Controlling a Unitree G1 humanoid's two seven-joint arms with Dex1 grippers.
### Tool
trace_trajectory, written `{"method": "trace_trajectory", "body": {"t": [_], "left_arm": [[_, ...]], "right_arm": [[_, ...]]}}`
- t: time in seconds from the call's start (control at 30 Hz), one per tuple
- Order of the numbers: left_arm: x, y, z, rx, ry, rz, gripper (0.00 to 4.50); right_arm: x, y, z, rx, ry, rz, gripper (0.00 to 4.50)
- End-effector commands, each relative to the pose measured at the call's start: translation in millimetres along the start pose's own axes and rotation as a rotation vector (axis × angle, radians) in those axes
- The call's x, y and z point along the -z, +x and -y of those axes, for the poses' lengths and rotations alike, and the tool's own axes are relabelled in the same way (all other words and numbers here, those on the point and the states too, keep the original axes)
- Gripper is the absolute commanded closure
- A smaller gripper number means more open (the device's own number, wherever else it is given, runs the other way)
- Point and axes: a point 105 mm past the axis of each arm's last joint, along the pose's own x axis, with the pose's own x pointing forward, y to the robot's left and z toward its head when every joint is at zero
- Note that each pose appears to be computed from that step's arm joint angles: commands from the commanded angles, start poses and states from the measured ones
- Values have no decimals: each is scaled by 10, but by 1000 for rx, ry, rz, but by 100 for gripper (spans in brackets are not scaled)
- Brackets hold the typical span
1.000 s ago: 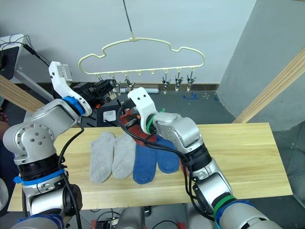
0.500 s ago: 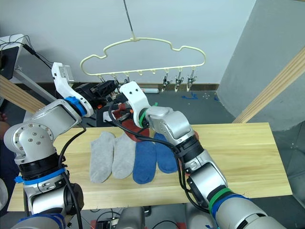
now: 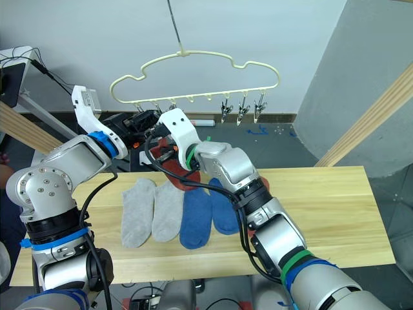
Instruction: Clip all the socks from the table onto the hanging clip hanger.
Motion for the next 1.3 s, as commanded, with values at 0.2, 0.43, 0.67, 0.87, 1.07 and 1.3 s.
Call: {"method": "trace_trajectory", "body": {"t": [0.2,0.43,0.67,0.87,1.07,1.3], "left_arm": [[-31,-13,-25,-8,7,28,423],[-16,-8,-51,-18,26,31,423],[-7,-1,-60,-19,49,35,423],[12,10,-32,-6,80,38,423],[49,5,-18,0,97,33,423],[66,-1,-19,1,95,31,423]], "right_arm": [[-448,140,-479,-134,-47,116,448],[-519,125,-530,-153,-66,127,448],[-539,78,-593,-172,-73,131,448],[-542,61,-615,-174,-74,127,448],[-578,59,-605,-170,-80,131,448],[-584,64,-602,-170,-79,132,448]]}}
